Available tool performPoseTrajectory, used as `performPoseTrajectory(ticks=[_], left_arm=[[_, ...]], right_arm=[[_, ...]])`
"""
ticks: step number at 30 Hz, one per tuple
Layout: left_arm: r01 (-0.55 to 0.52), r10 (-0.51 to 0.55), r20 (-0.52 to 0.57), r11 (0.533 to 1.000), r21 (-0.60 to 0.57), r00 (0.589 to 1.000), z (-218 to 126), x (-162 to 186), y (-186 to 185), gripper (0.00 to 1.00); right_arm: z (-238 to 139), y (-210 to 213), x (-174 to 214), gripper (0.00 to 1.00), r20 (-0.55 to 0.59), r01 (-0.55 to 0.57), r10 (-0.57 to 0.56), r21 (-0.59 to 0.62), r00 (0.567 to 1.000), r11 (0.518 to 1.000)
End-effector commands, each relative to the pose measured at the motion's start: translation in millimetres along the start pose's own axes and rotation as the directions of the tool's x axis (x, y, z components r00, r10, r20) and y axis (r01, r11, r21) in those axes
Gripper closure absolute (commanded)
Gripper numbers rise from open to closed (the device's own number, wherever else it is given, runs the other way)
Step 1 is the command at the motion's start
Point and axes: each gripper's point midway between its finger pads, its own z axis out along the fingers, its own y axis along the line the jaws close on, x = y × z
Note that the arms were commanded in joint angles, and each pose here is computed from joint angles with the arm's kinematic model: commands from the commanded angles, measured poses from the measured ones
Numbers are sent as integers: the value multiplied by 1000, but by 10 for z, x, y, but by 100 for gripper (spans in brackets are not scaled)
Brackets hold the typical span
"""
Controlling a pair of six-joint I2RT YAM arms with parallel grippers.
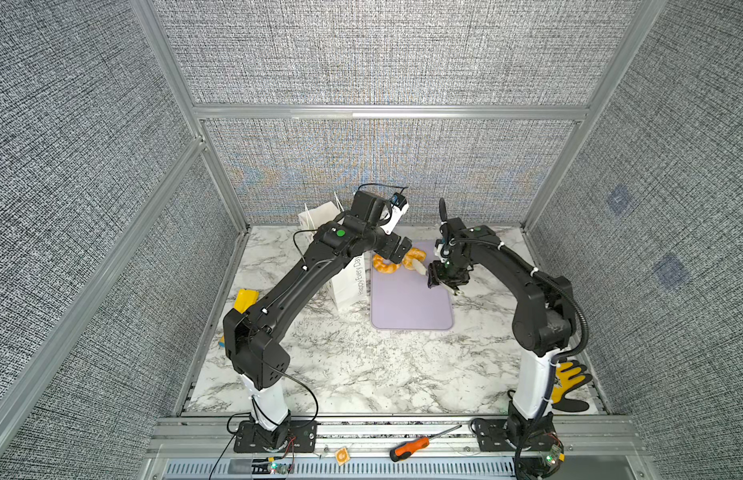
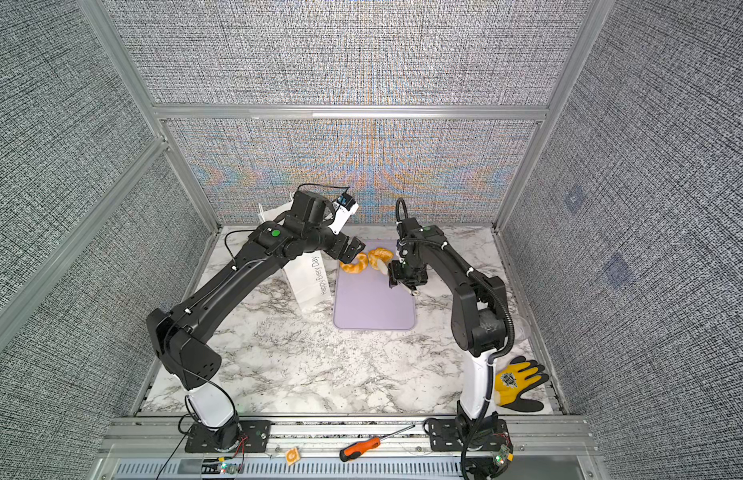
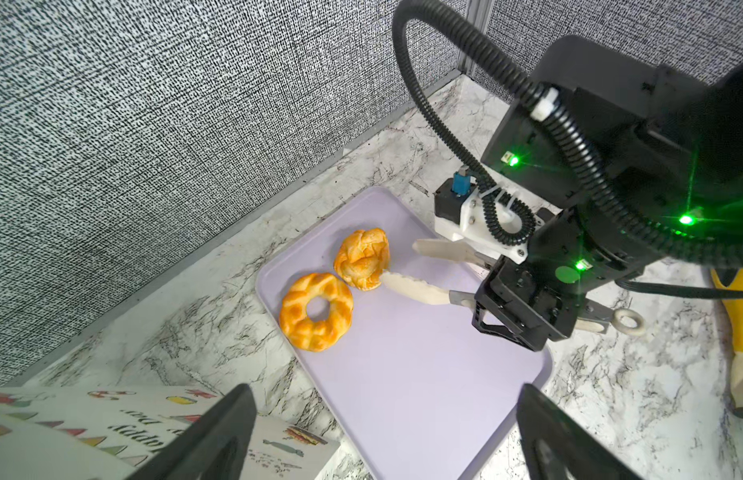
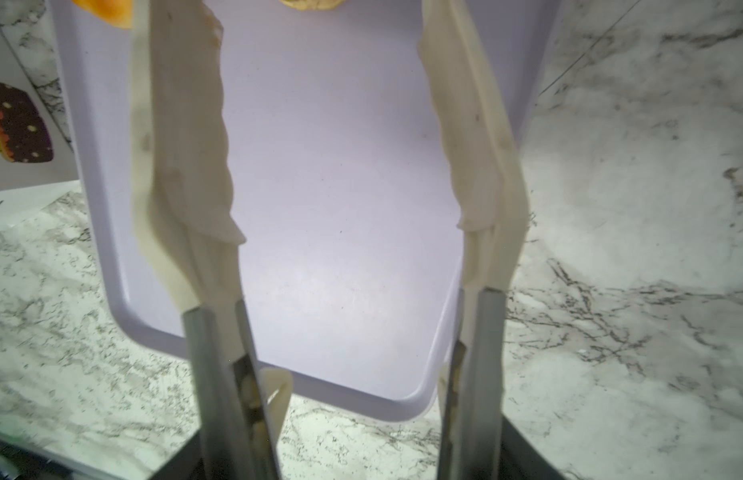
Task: Place the fake bread into the paper bag
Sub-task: 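Lower the tongs around the round bun on the tray with right gripper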
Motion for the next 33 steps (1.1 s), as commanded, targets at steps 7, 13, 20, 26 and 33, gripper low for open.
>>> performPoseTrajectory(ticks=[7,13,20,26,33], left_arm=[[-22,22,1,999,-41,1000,-78,20,62,1],[-21,20,-3,999,-48,1000,-74,27,76,1],[-15,15,-10,999,-52,1000,-57,44,86,1],[-14,13,-13,998,-55,1000,-42,49,92,1],[-8,7,-17,998,-62,1000,-38,54,105,1]], right_arm=[[86,-158,-221,28,28,84,-90,148,996,985],[161,-45,-240,27,14,181,-186,151,983,972],[214,-88,-247,27,-4,222,-225,178,974,959],[268,-182,-309,27,-27,239,-240,235,970,942],[317,-81,-360,27,-18,285,-287,199,958,938]])
